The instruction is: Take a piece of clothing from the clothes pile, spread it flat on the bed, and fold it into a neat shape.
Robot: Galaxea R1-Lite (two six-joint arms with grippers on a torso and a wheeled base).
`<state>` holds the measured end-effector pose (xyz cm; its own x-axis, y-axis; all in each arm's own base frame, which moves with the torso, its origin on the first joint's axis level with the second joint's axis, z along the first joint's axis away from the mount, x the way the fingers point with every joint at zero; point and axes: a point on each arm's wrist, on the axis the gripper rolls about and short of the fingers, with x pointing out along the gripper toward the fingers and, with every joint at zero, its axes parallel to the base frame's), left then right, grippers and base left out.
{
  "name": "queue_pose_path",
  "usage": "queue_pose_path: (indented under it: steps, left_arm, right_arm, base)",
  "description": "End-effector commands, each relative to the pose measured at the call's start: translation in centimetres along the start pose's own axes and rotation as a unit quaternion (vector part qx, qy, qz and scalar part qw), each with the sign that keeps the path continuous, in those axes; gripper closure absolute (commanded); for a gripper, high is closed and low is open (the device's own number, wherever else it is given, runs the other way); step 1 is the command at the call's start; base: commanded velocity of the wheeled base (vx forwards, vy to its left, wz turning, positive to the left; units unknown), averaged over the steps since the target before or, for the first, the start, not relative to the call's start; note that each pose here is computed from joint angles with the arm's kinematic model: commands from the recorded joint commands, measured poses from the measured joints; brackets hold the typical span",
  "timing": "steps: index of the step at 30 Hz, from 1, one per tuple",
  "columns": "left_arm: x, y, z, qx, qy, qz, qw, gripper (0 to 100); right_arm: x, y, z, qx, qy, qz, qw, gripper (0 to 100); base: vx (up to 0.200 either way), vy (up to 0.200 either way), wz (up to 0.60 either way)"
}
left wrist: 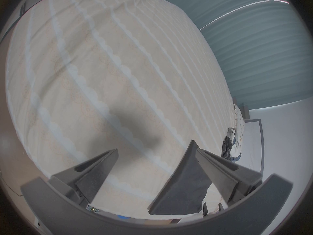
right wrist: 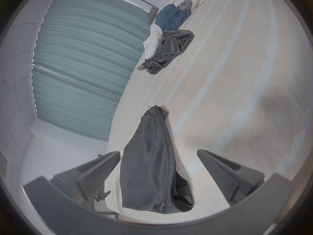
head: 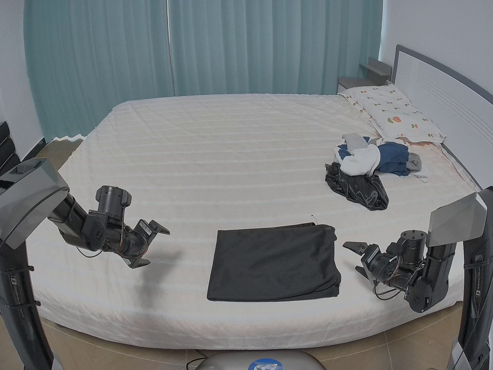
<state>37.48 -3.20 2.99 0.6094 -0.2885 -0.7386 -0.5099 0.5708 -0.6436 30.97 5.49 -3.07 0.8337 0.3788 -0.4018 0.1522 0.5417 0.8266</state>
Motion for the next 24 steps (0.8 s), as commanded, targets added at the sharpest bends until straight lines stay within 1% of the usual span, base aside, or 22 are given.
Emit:
queue_pose_path:
  steps: [1,10,19,21,22,23,24]
  left_arm:
    - [-0.1,-0.4,-0.6,0.006,0.005,-0.003,1.0000,0]
    - [-0.1,-0.8,-1.8,0.020,0.017,-0.004,0.9996,0]
    - [0.4,-1.8,-2.1,0.047,0.014,-0.019,0.9986,0]
    - [0.6,-2.0,-2.0,0.068,0.010,-0.024,0.9974,0]
    - [0.6,-2.0,-2.0,0.070,0.010,-0.024,0.9972,0]
    - [1.2,-1.7,-2.1,0.088,0.014,-0.020,0.9958,0]
    - [1.3,-1.7,-2.1,0.091,0.015,-0.020,0.9956,0]
  right_arm:
    - [0.1,-0.3,-0.2,0.001,0.002,-0.003,1.0000,0]
    - [0.1,-0.3,-0.2,0.001,0.001,-0.004,1.0000,0]
    - [0.2,-0.3,-0.2,0.001,0.001,-0.003,1.0000,0]
    - [0.2,-0.5,-0.4,0.001,0.004,-0.006,1.0000,0]
    - [0.2,-0.5,-0.4,0.001,0.004,-0.006,1.0000,0]
    - [0.2,-0.5,-0.4,0.000,0.004,-0.007,1.0000,0]
    - [0.2,-0.5,-0.4,0.000,0.004,-0.007,1.0000,0]
  base:
    - [0.000,-0.200,0.00]
    - [0.000,-0.200,0.00]
    - [0.000,0.000,0.00]
    - [0.000,0.000,0.00]
    - [0.000,0.000,0.00]
    - [0.000,0.000,0.00]
    - [0.000,0.000,0.00]
